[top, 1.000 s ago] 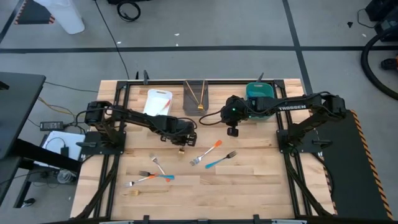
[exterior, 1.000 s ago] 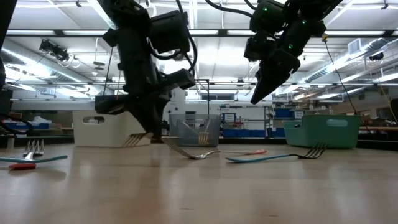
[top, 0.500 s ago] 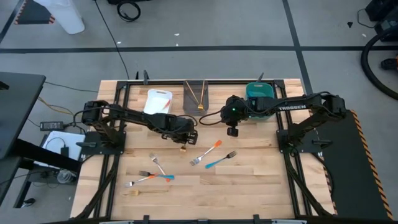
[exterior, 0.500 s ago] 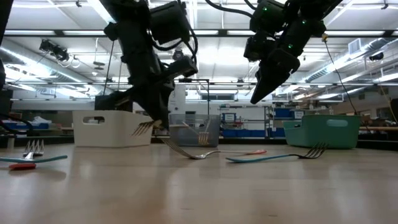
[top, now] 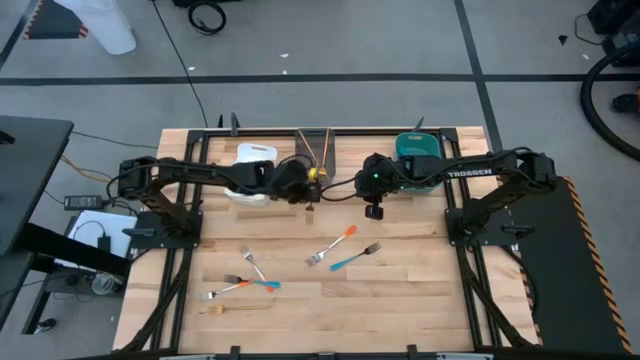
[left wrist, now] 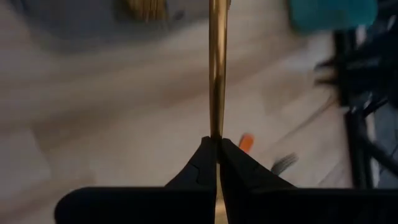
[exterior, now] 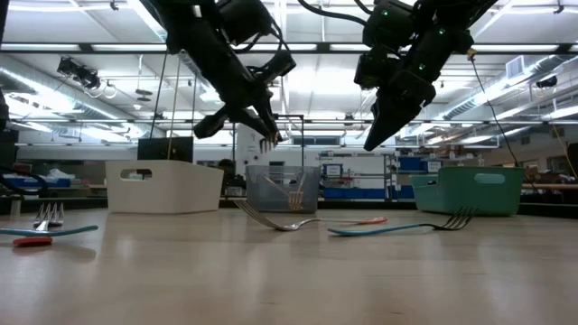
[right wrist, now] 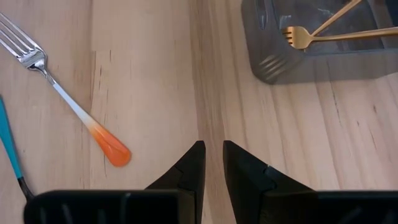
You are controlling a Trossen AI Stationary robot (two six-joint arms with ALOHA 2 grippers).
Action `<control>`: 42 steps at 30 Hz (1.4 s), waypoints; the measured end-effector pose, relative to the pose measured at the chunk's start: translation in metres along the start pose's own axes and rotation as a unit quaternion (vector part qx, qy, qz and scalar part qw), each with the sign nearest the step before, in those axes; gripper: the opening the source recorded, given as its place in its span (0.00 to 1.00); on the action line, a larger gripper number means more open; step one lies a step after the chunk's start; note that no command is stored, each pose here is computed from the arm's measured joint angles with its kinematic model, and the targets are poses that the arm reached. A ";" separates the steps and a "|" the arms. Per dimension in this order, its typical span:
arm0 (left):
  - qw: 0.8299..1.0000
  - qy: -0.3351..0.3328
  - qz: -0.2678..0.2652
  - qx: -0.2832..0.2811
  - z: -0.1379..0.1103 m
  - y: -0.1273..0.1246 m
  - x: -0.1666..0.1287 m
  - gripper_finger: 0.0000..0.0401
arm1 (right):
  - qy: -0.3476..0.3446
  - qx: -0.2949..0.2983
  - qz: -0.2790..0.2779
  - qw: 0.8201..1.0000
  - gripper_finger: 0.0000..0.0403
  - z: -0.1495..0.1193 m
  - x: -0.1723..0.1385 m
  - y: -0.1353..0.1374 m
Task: Sort silverware by color (type)
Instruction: Put the yellow fork into the black bin
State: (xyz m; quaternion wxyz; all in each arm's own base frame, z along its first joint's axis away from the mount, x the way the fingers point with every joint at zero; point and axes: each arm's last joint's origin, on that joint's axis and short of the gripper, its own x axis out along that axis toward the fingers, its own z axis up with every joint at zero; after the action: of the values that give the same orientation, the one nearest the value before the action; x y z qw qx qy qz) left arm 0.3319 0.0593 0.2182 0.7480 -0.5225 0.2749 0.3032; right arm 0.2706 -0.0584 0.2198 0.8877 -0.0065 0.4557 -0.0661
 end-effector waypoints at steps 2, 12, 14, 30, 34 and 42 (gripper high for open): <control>1.000 -0.022 -0.005 0.004 0.011 0.002 0.000 0.02 | 0.000 0.004 0.000 1.000 0.17 0.000 0.000 0.000; 0.991 -0.122 -0.024 0.048 0.064 0.014 -0.003 0.02 | -0.016 0.023 -0.020 0.999 0.17 0.001 -0.012 -0.001; 0.989 -0.134 -0.023 0.054 0.072 0.017 -0.004 0.02 | -0.025 0.024 -0.033 0.999 0.17 0.002 -0.017 -0.002; 0.972 -0.197 0.049 0.119 0.115 0.048 -0.004 0.02 | -0.054 0.060 -0.090 0.993 0.17 0.003 -0.037 -0.010; 0.971 -0.184 0.057 0.141 0.110 0.051 0.014 0.02 | -0.055 0.065 -0.089 0.992 0.17 0.003 -0.037 -0.010; 0.970 -0.147 0.074 0.177 0.094 0.054 0.043 0.05 | -0.056 0.078 -0.089 0.991 0.17 0.003 -0.037 -0.010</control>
State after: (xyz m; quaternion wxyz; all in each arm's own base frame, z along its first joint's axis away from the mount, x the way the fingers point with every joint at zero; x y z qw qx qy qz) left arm 0.3289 0.1700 0.1819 0.8364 -0.3097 0.2486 0.3778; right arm 0.2508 -0.0642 0.2518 0.9001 0.0189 0.3966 -0.1794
